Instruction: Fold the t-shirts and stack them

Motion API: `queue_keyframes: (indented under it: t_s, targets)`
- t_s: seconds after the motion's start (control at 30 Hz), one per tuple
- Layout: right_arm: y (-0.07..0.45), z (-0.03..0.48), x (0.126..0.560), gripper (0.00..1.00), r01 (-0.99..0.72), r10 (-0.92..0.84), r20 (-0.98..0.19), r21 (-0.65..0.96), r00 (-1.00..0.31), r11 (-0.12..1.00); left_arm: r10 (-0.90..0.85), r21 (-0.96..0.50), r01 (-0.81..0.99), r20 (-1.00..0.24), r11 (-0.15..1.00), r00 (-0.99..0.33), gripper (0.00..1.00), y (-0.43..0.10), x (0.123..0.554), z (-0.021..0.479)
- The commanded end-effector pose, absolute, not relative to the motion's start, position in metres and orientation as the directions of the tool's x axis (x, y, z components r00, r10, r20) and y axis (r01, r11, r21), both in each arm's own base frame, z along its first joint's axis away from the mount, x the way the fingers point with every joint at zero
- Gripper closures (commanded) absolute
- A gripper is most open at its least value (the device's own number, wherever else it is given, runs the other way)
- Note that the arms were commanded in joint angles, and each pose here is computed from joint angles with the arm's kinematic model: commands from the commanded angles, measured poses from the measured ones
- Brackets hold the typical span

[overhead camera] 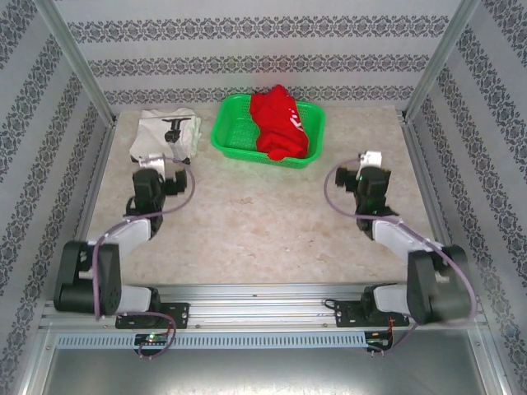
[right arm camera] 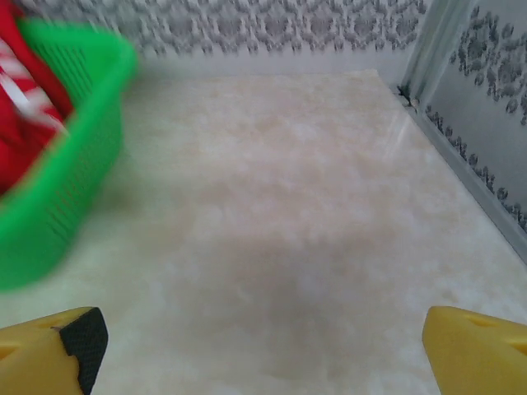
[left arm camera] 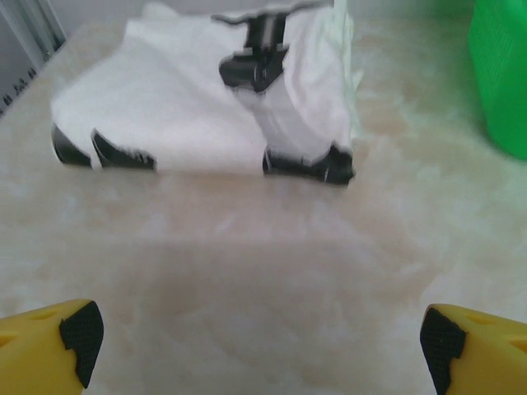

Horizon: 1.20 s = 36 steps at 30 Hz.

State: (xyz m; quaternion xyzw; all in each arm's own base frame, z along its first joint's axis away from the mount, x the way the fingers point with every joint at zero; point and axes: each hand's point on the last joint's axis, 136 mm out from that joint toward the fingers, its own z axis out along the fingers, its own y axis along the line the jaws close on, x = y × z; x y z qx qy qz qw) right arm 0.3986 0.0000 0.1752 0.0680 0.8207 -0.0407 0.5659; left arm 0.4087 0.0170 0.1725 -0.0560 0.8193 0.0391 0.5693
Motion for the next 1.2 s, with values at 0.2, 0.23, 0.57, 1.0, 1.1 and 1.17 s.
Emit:
queue_keyframes:
  t_s: [0.2,0.23,0.57,1.0,1.1,1.17]
  targets:
    - [0.1,0.283,0.404,0.02,-0.048,0.173,-0.704,0.282,-0.688,0.958,-0.226,-0.17,-0.149,-0.707,0.974,-0.67,0.0,-0.044,0.4,0.273]
    - [0.114,0.285,0.411,0.02,-0.071,0.154,-0.678,0.291,-0.719,0.954,-0.207,-0.16,-0.133,-0.684,0.978,-0.699,0.0,-0.055,0.4,0.275]
    - [0.185,0.217,0.483,0.02,-0.065,0.141,-0.482,0.387,-0.865,0.92,-0.224,-0.336,0.011,-0.65,0.942,-0.726,0.0,-0.116,0.381,0.267]
    - [0.219,0.12,0.523,0.09,0.007,0.122,-0.34,0.322,-0.932,0.947,-0.418,-0.514,-0.108,-0.538,0.851,-0.732,0.0,-0.133,0.413,0.22]
    - [0.214,0.114,0.524,0.15,0.033,0.137,-0.335,0.298,-0.932,0.954,-0.475,-0.544,-0.175,-0.479,0.82,-0.739,0.0,-0.133,0.429,0.201]
    - [0.212,0.118,0.526,0.34,0.04,0.15,-0.353,0.3,-0.924,0.953,-0.505,-0.567,-0.201,-0.453,0.799,-0.735,0.0,-0.135,0.44,0.193]
